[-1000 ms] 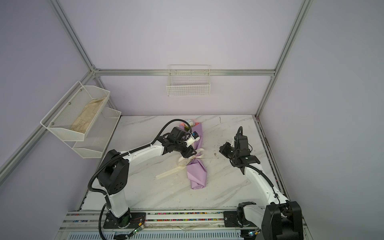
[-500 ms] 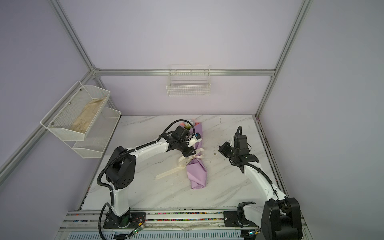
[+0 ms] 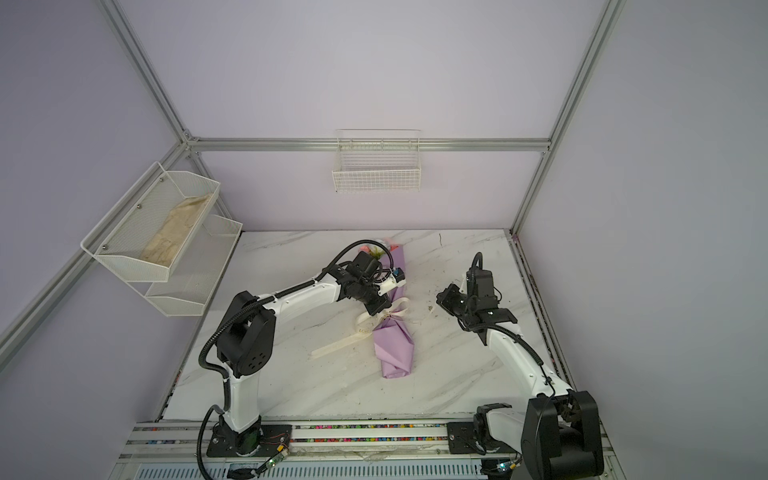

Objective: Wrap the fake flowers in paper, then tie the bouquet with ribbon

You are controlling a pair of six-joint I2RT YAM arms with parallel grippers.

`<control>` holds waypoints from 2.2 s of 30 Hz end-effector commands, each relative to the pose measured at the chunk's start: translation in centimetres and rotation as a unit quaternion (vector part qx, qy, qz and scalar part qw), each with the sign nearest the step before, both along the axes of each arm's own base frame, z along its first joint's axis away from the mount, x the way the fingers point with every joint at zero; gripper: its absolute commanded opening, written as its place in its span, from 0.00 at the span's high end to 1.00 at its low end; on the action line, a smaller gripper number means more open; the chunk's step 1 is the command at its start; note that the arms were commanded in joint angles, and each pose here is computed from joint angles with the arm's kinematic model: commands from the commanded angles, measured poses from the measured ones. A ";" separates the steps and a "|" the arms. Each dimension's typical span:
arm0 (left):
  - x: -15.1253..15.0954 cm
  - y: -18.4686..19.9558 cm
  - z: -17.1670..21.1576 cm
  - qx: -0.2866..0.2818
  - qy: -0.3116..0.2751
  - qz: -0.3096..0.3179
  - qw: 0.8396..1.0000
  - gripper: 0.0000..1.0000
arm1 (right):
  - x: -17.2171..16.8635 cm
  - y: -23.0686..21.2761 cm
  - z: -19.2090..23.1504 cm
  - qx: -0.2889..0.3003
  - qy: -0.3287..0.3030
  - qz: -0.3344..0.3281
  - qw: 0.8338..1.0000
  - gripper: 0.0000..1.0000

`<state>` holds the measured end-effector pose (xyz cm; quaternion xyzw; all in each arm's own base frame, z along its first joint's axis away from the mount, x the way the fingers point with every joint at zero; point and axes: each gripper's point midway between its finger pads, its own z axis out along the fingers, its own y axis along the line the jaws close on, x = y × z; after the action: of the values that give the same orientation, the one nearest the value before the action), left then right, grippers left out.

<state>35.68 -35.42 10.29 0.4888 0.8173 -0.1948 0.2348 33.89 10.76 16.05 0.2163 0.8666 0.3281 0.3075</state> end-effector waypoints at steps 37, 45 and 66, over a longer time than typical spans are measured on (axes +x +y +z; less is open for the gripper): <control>-6.0 0.2 8.3 -0.140 0.023 -0.001 0.990 1.00 | 3.6 1.6 0.4 0.074 0.013 -0.005 0.997 1.00; -7.9 -0.9 6.4 -0.127 0.058 -0.015 0.990 1.00 | 2.1 1.9 -4.0 0.066 0.073 0.016 0.995 0.93; -8.9 -0.6 4.5 -0.101 0.083 -0.023 0.991 1.00 | -5.1 1.0 -3.0 0.116 0.130 -0.036 0.984 0.47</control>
<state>27.74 -36.32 16.18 0.4688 0.7914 -0.3139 0.2354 30.04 12.15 14.21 0.2880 0.8482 0.3947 0.2045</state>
